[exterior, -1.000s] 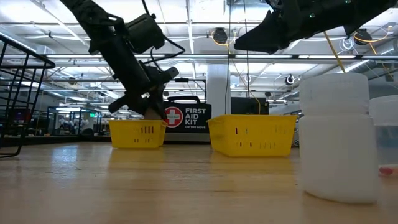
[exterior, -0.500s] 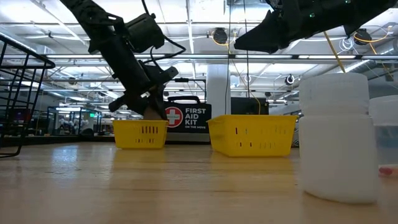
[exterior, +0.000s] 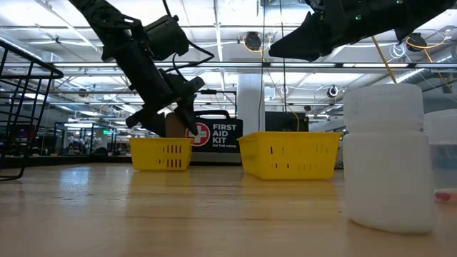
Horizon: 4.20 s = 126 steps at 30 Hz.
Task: Pick & Place Medicine items
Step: Put the brown bandage into the left yellow basket, then put the black bandage into the left yellow basket
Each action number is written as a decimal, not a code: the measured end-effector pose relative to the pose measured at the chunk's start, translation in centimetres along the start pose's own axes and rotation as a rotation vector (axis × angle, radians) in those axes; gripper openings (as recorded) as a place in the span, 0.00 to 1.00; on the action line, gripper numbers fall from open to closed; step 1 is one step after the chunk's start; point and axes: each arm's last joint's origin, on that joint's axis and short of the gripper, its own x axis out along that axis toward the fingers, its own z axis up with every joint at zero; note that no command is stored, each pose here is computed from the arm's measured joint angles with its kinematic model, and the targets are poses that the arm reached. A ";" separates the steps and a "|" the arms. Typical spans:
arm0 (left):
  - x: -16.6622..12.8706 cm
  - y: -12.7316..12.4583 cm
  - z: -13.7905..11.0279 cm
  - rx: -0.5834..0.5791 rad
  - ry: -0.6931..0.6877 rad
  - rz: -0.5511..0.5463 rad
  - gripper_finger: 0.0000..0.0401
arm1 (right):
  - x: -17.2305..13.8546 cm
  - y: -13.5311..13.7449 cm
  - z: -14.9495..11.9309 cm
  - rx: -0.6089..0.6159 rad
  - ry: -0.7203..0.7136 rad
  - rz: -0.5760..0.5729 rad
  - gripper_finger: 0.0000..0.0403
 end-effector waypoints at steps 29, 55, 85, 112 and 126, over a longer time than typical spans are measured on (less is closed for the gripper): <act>-9.9 -2.7 2.4 0.448 -0.297 -0.340 0.66 | 0.0 0.0 -0.3 -0.007 0.028 0.002 0.29; -4.2 -3.3 -3.6 0.618 -0.006 -0.079 0.66 | 0.0 0.0 -0.3 -0.007 0.031 0.002 0.29; -8.9 -2.8 -0.5 0.562 -0.159 -0.207 0.66 | 0.0 0.1 -0.6 0.001 0.063 0.007 0.29; -12.7 1.9 -5.6 0.444 -0.679 -0.452 0.66 | -11.0 8.6 6.7 0.163 -0.409 0.951 0.33; -12.6 1.9 -5.6 0.458 -0.670 -0.453 0.66 | -13.1 20.6 11.3 0.325 0.415 0.537 0.60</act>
